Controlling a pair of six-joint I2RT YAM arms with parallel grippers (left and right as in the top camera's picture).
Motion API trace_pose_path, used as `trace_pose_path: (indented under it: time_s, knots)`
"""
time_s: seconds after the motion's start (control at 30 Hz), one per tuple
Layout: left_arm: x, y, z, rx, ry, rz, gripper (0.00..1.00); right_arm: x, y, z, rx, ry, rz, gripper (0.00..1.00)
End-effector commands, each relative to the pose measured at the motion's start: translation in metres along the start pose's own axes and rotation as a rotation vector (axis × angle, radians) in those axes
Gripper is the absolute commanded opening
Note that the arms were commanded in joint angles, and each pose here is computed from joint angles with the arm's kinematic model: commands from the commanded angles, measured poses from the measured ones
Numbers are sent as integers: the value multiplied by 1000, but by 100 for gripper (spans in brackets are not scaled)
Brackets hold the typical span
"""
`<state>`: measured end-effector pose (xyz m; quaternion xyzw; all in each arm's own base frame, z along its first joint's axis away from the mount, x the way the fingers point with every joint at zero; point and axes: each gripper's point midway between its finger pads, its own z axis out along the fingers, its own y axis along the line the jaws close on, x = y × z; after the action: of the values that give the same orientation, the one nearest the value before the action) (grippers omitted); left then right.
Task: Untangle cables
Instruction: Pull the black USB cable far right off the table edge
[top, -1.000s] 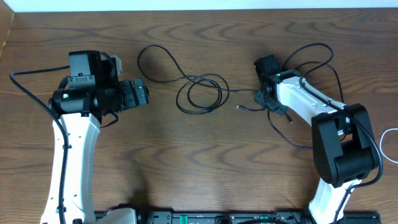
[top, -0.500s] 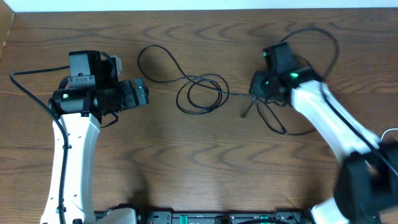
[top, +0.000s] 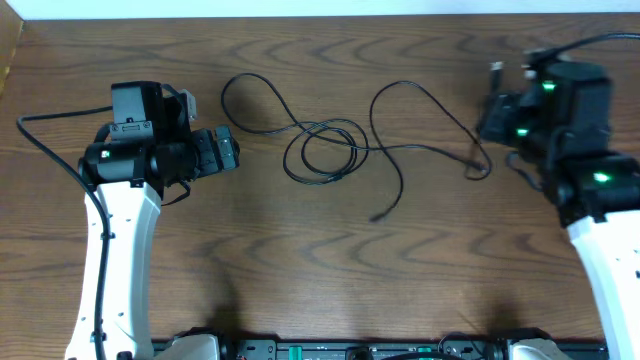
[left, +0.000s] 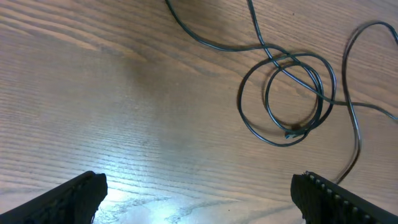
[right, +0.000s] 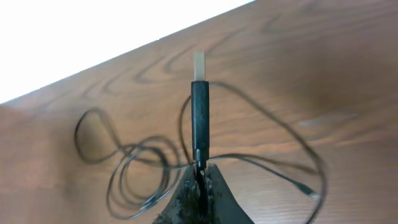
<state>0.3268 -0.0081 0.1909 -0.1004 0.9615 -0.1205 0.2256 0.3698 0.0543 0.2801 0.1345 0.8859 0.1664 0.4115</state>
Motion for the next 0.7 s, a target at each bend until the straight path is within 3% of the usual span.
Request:
trace_pose_path:
  time_s: [0.0, 0.33, 0.53, 0.67]
  knots:
    - [1, -3, -4, 20, -5, 11, 100, -17, -26, -10, 56, -39, -6, 1]
    - [2, -3, -4, 20, -5, 11, 100, -56, -127, -40, 337, -167, 69, 1]
    - [2, -3, -4, 19, -1, 10, 100, -72, -222, -94, 646, -296, 241, 1]
    - [2, -3, -4, 19, -1, 10, 100, -71, -259, -133, 743, -355, 402, 1]
